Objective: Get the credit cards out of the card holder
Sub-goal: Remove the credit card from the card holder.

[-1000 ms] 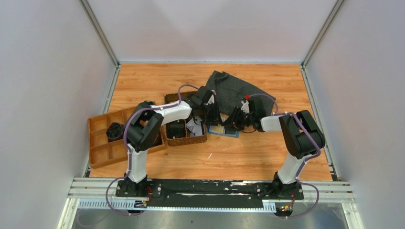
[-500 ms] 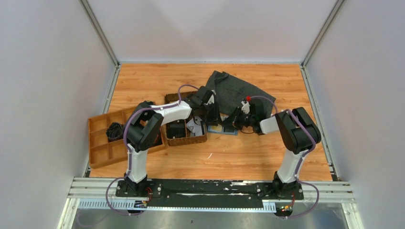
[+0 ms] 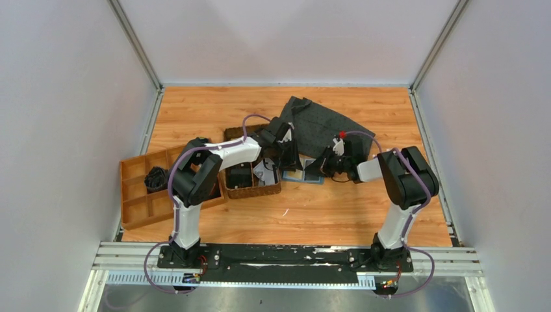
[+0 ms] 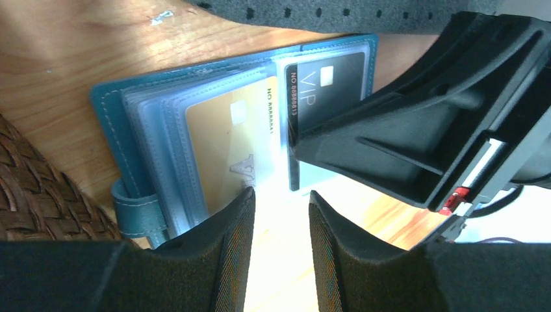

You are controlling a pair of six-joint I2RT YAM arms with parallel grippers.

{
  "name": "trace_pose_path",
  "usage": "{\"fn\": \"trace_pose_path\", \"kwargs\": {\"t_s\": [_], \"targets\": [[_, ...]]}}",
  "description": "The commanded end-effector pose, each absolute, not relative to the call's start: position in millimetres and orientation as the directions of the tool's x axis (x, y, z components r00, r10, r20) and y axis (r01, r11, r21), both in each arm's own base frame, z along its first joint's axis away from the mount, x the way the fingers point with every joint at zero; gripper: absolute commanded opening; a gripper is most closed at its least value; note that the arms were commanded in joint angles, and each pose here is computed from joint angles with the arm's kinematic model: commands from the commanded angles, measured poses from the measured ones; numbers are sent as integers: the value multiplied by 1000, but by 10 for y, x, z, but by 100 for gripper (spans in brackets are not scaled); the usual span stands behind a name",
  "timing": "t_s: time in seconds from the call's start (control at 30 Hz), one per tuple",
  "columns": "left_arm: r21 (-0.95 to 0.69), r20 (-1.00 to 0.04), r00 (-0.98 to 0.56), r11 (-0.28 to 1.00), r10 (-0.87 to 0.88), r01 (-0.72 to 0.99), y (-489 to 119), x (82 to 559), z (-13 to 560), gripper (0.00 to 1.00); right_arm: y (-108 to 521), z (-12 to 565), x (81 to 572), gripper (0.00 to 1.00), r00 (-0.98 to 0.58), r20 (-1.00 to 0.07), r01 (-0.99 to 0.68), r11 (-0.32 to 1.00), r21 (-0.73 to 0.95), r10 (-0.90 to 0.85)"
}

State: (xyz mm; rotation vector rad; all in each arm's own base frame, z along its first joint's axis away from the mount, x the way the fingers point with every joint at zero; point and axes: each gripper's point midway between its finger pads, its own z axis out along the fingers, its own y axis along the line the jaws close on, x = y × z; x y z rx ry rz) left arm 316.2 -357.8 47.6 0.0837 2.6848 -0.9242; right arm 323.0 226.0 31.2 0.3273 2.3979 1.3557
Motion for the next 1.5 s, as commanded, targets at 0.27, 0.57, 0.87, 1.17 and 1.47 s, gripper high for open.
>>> {"fn": "trace_pose_path", "kwargs": {"t_s": [0.27, 0.57, 0.87, 1.17, 1.47], "targets": [[-434, -385, -923, 884, -6, 175, -3307, 3330, 587, 40, 1591, -106, 3059, 13, -928, -216, 155, 842, 517, 304], [-426, -386, -922, 881, 28, 205, -3400, 3262, 598, 41, 1212, -294, 2578, 11, -943, -180, 206, 917, 340, 279], [-454, -380, -922, 852, 79, 260, -3642, 3132, 604, 41, 1023, -119, 2390, 12, -932, -231, 197, 925, 324, 279], [-484, -432, -891, 798, 138, 359, -3993, 3062, 799, 34, 1348, 491, 2658, 23, -857, -369, 108, 825, 554, 359], [-524, -384, -910, 775, 154, 353, -4131, 3045, 555, 28, 1546, 489, 2759, 28, -819, -304, 144, 688, 712, 486]]}}
